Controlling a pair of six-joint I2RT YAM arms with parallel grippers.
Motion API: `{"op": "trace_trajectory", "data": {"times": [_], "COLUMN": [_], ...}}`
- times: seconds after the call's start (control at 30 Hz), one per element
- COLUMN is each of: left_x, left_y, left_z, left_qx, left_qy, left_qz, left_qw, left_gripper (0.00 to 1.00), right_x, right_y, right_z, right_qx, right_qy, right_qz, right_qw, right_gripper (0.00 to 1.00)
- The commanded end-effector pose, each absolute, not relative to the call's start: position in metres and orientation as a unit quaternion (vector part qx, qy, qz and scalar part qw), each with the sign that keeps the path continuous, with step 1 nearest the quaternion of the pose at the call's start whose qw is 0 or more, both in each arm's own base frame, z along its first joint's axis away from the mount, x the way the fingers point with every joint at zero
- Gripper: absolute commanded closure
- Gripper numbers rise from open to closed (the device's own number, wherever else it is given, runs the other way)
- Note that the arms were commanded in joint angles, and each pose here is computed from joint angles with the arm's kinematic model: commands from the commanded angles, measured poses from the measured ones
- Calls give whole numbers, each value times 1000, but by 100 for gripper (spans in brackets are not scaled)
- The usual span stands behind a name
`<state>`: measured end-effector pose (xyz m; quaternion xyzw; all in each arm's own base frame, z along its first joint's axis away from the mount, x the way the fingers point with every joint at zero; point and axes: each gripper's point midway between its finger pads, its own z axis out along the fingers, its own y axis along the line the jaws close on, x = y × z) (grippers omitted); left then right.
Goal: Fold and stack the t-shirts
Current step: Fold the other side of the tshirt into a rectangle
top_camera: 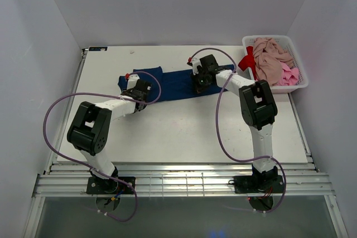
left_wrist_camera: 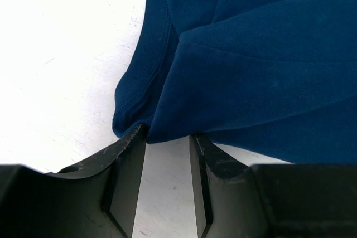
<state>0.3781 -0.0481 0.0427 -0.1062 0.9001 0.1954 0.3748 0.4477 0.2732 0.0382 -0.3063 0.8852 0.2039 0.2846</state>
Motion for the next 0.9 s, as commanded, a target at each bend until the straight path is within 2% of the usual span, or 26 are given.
{"op": "trace_trajectory", "data": {"times": [0.0,0.87], "left_x": [379,362], "left_y": [-43,-24], "left_z": [53,64], "left_qx": [-116,-146], "left_qy": [894,885], "left_qz": [190,201], "left_qw": [389,394], "left_gripper": [52,53], "right_x": [440,405], "right_y": [273,260], "right_z": [49,61], "right_qx": [-317,-324], "right_qy": [879,877], "right_qz": [199,177], "right_qw": [296,308], "right_gripper": [92,92]}}
